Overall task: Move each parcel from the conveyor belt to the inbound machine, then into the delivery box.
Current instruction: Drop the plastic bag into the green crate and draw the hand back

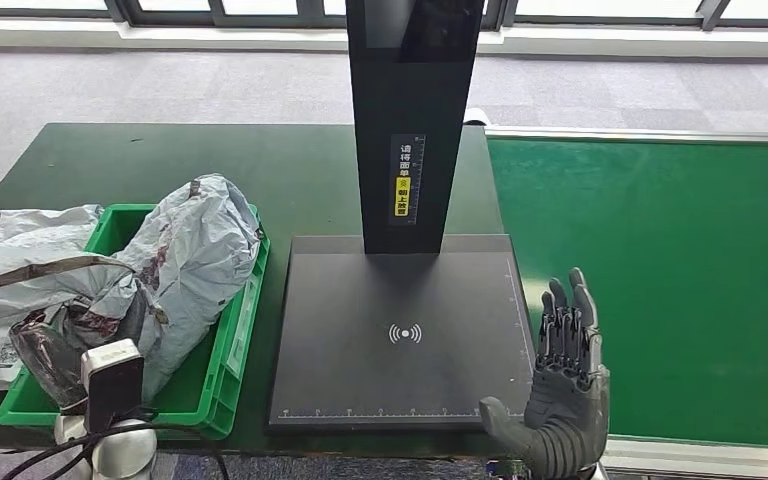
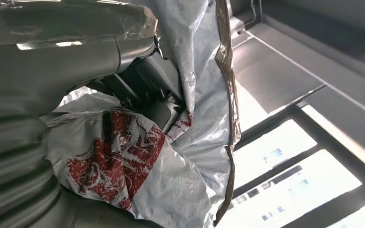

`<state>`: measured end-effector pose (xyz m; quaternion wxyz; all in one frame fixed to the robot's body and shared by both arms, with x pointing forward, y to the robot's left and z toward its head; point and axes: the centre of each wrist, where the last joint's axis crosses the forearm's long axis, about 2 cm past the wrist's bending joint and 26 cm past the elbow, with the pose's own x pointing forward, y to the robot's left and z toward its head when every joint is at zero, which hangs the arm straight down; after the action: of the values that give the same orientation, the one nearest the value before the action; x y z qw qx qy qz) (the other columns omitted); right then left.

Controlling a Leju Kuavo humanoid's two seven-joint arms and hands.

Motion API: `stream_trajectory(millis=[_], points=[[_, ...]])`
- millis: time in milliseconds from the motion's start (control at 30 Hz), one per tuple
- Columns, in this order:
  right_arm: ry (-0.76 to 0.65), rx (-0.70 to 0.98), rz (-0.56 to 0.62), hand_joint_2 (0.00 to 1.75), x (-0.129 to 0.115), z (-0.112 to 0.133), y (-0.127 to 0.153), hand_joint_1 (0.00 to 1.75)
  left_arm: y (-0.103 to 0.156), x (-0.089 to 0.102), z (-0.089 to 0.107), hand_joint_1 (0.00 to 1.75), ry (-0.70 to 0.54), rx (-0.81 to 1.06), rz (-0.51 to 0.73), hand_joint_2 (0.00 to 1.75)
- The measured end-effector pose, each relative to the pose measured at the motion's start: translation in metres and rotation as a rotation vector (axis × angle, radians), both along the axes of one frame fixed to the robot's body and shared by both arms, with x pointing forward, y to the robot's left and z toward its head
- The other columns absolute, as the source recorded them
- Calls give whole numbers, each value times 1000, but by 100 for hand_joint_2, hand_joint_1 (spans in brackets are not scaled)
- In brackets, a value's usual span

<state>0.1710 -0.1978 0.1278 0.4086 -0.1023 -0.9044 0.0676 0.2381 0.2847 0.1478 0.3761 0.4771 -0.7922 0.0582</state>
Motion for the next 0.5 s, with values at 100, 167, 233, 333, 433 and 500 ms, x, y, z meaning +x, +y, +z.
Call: stream_trajectory(millis=[100,167,233,333,433,500], points=[[4,-1,0,175,-1,-1,0,0,5,5,-5,175,26,2,14,175],[5,-3,1,175,-2,-1,1,0,7,8,-7,175,55,7,25,175],[7,-7,9,175,-2,-1,2,0,7,12,-10,175,107,18,35,175],[12,-10,26,175,-3,0,3,0,9,23,-19,175,216,26,35,175],[18,-10,29,175,-4,0,1,0,11,33,-32,62,346,48,12,175],[19,-8,25,175,-4,0,0,0,11,42,-38,0,407,62,-5,175]])
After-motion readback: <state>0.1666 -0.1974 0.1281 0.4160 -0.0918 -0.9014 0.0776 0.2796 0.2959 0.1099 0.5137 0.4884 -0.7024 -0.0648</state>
